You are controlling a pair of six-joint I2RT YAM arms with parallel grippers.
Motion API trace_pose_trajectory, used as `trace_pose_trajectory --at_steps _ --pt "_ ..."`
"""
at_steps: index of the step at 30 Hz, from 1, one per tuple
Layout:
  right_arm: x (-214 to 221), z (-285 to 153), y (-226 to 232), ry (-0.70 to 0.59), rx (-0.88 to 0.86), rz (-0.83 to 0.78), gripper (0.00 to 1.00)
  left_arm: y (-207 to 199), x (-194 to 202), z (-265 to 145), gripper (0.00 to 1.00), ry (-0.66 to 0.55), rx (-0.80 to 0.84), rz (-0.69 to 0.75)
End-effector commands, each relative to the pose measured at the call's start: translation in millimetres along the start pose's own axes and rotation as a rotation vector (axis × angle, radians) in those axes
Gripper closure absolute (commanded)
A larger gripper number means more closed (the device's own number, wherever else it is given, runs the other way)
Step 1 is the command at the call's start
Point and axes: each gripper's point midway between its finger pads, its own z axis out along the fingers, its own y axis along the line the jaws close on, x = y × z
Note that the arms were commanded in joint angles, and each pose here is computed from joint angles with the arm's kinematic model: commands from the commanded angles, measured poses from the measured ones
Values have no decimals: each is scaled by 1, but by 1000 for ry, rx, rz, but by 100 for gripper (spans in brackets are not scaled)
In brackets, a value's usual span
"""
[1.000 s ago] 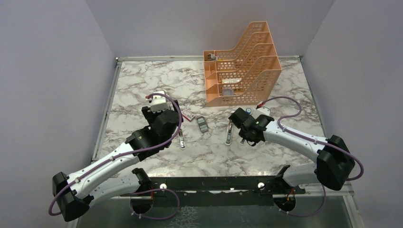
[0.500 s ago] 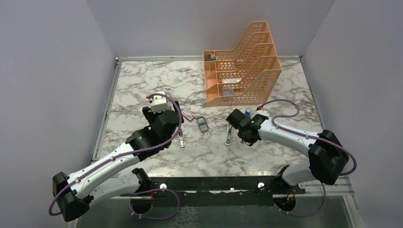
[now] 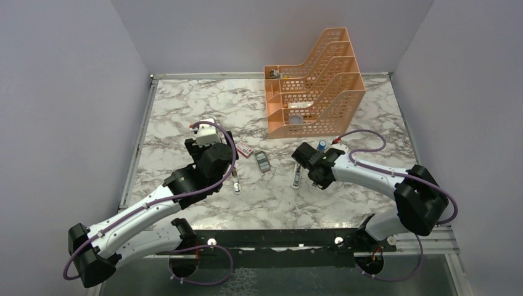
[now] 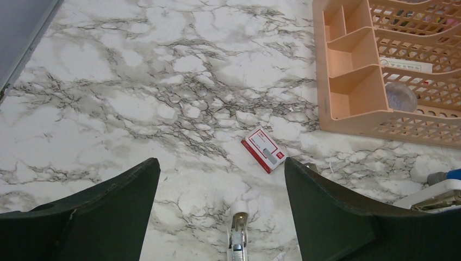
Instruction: Load the staples into the stapler
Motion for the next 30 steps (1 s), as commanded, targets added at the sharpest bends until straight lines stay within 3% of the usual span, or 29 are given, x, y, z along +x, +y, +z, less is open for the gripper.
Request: trace_pose_trajectory --at_steps 1,30 --pt "-8 5 -2 -48 20 18 77 -3 -1 0 14 -3 17 -21" --pt "0 16 -3 -32 28 -10 76 -1 0 0 14 -5 10 -15"
